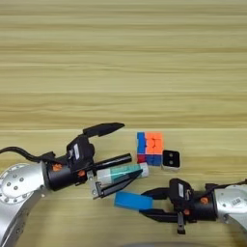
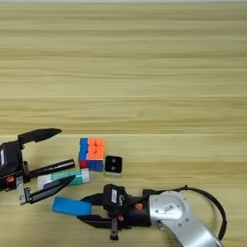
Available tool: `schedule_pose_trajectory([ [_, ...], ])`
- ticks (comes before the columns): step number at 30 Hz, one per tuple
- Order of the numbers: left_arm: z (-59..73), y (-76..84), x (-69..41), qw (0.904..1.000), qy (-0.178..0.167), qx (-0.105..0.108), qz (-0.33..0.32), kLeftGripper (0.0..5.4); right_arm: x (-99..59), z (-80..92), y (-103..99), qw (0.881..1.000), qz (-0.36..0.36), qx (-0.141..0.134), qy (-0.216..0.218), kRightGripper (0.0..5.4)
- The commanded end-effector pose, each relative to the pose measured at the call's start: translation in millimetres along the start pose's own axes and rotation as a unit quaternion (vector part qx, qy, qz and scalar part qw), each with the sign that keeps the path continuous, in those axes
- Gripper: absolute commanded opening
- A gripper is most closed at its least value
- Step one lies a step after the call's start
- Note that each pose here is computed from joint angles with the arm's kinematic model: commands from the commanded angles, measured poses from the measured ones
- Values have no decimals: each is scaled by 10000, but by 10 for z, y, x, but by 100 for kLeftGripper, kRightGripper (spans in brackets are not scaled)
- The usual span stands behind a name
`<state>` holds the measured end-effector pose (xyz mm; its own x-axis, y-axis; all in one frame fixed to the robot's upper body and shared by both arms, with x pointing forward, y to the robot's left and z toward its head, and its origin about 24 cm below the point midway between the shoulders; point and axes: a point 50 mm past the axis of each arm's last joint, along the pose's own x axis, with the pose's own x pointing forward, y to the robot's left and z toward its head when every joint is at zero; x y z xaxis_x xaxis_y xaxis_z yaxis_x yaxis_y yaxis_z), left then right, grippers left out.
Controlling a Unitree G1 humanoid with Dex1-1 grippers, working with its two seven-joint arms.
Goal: Move the objects on the table
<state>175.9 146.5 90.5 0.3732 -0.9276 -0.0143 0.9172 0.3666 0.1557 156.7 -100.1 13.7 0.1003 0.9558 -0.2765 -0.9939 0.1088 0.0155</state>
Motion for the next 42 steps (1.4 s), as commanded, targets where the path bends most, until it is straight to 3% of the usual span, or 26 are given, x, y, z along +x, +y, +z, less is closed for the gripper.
schedule_pose_trajectory([
  [1, 6, -3, 8, 10000, 23, 58, 0, 540, 2, 7, -10, 9999, 22, -113, 45, 142],
  [9, 0, -7, -1, 10000, 37, 49, 12, 540, 14, 7, 5, 9997, 69, -205, 71, 142],
  [10, 0, -7, -1, 10000, 36, 49, 12, 540, 14, 7, 6, 9997, 68, -211, 74, 171],
  [20, 4, -15, -3, 10000, 35, 46, 4, 540, 6, 68, -6, 9996, -18, -271, -73, 268],
  [34, -2, -8, -5, 10000, 41, 37, -1, 540, -237, 621, -212, 9891, -479, -534, -1289, 421],
  [42, -1, -8, 1, 10000, 19, 26, -7, 540, -424, 757, -410, 9845, -806, -707, -1386, 514],
])
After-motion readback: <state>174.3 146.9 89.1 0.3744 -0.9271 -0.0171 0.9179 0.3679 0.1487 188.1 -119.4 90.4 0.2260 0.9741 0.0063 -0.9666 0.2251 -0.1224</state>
